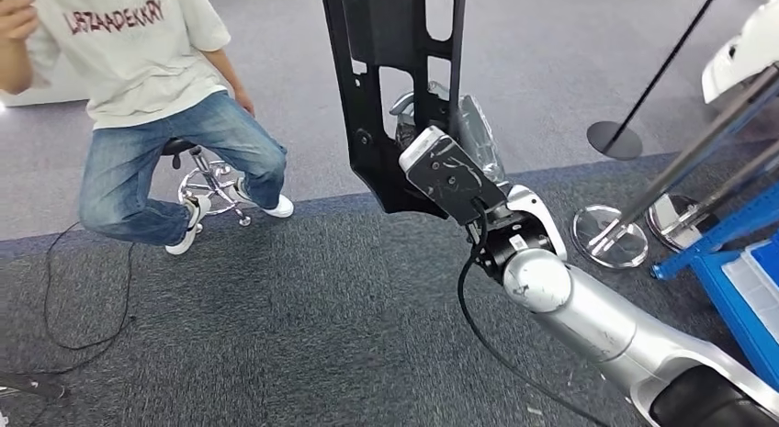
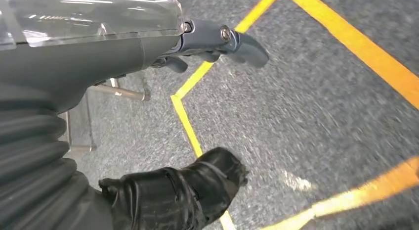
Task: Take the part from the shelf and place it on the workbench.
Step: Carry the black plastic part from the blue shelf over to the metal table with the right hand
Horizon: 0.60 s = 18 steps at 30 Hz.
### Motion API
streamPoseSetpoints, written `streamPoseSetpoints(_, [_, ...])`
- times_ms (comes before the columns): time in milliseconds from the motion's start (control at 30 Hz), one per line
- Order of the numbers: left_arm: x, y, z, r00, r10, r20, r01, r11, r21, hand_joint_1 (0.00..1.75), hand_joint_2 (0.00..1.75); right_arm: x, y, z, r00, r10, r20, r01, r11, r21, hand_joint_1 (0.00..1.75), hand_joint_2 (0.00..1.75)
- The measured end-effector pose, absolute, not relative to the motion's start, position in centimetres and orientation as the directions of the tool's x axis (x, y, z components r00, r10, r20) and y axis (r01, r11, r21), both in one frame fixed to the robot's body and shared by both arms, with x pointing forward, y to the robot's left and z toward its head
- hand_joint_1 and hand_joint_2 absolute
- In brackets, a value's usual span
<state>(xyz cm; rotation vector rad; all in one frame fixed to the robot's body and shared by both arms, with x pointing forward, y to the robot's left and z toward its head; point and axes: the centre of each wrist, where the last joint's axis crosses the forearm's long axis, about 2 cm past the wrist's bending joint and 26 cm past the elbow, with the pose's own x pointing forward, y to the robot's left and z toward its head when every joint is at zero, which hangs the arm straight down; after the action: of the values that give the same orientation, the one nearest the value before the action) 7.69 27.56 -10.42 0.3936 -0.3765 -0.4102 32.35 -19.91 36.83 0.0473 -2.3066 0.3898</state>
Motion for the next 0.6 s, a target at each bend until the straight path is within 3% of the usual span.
streamPoseSetpoints(600, [7.73,27.41,-10.41,0.852,-0.445,0.276,0.300,0.847,0.438,0.00,1.75,32.34,-20.22,36.55,-0.687,0.112,0.718,-0.139,0.950,-0.281,1.75,1.75])
